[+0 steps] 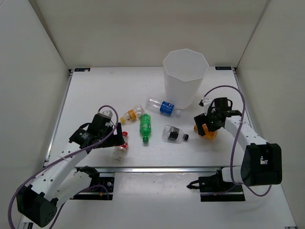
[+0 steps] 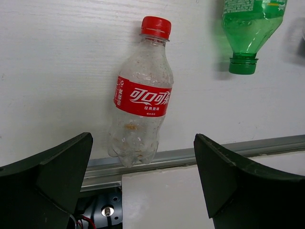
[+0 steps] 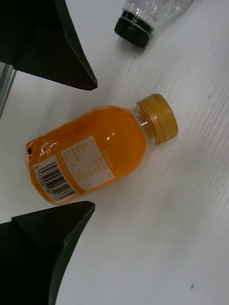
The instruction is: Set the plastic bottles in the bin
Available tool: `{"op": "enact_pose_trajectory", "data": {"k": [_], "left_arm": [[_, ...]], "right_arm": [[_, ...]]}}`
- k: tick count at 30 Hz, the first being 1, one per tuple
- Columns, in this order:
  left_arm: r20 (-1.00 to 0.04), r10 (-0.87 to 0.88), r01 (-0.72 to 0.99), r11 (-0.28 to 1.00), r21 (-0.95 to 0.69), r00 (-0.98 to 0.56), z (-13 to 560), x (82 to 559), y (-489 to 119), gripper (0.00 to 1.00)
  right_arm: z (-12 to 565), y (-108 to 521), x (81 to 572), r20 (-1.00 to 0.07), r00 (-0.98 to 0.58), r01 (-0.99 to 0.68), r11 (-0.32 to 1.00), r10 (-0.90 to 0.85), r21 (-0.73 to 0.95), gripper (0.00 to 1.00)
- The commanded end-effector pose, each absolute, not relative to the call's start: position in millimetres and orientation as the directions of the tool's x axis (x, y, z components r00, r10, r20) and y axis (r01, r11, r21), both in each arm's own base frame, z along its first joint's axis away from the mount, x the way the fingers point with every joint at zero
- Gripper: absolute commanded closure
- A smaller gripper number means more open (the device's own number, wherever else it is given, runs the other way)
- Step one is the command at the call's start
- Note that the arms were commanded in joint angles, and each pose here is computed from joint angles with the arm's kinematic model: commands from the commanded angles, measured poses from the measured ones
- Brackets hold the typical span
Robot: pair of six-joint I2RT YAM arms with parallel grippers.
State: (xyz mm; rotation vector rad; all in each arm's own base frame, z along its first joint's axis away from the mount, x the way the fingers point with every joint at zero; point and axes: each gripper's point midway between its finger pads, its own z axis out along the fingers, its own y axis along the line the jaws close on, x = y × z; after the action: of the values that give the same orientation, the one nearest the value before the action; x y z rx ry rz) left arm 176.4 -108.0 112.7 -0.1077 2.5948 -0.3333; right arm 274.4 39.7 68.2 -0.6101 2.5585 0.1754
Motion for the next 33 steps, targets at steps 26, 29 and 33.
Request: {"op": "enact_pose_trajectory", "data": {"k": [26, 29, 33], "left_arm": [[-0.406, -0.163, -0.059, 0.965, -0.257, -0.899, 91.4, 178.4, -110.1, 0.01], [-0.373, -0.132, -0.052, 0.975, -0.216, -0.918, 87.5, 173.3, -107.1, 0.01], [-0.361, -0.1, -0.015, 0.972, -0.233, -0.927, 82.5, 168.5, -116.2, 0.02]], "right_arm": [[230.8, 118.2, 295.0, -0.793, -0.477, -0.45, 0.88, -0.379, -0.149, 0.69], [314.6, 145.0, 315.7, -0.896, -0.29, -0.492, 0.855, -0.337, -0.163, 0.71], [400.5, 161.4, 366.9, -0.943, -0.074, -0.472, 0.845, -0.323, -0.252, 0.67]]}}
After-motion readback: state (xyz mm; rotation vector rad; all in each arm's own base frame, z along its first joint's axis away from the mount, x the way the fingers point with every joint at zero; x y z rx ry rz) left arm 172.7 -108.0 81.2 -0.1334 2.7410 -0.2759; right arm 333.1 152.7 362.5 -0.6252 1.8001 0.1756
